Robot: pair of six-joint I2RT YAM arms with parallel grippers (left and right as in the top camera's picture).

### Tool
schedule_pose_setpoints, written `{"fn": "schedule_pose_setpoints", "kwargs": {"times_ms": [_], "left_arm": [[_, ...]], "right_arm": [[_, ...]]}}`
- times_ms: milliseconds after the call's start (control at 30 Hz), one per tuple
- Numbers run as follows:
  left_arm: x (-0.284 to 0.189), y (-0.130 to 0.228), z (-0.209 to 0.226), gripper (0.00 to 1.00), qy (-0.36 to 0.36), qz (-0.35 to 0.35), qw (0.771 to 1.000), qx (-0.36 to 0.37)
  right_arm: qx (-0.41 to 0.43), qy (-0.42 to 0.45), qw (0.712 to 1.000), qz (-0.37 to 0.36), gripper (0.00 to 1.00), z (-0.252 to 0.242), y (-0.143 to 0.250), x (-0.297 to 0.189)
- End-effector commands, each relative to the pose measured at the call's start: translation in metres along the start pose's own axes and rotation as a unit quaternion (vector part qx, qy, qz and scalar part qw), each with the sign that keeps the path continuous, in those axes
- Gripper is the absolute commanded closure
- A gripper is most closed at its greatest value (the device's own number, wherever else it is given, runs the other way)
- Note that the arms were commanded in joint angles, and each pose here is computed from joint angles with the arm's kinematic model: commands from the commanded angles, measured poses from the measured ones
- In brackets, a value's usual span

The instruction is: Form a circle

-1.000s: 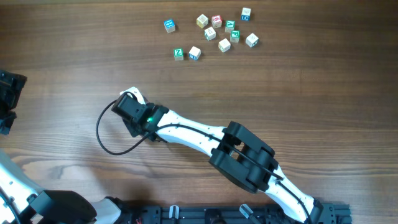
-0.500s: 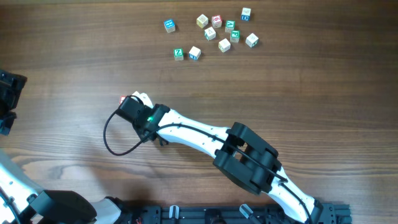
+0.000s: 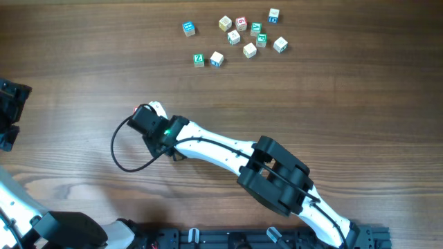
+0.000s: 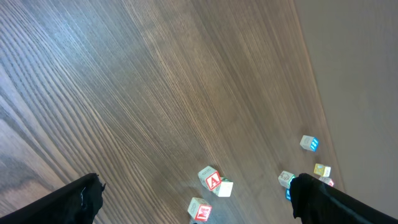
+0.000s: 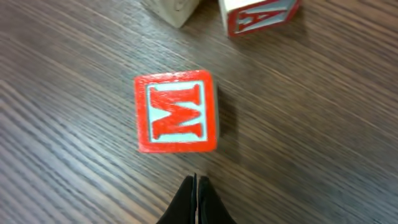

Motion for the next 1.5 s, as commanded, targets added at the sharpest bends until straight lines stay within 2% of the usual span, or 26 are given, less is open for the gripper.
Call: {"fn": "schedule_pose_setpoints", "kwargs": {"times_ms": [0,1167,1467], "left_arm": [[0.000,-0.001,0.001,0.00,-0.003,-0.002,1.000,0.009],[0.000,-0.001,0.001,0.00,-0.003,-0.003,1.000,0.009],[0.000,-0.002,0.001,0.00,-0.001,-0.005,1.000,0.010]], "right_arm": [[-0.011,-0.013,1.000,0.009,0.96,0.004,0.006,0.006],[-0.022,-0.040,0.998,-0.049,0.95,0.016,-0.021,0.005],[-0.031,-0.032,0.999,-0.010,0.95,0.019,0.000,0.006]]}}
Point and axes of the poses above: each gripper's point midway between its finger pads, its own x axis out along the fingers, its own z axis along the line the jaws close on, y = z × x, the point moved 1 cm from there along -x, back along the fingers, and after that the axes turned 11 degrees about -x, right-handed, at the moved point
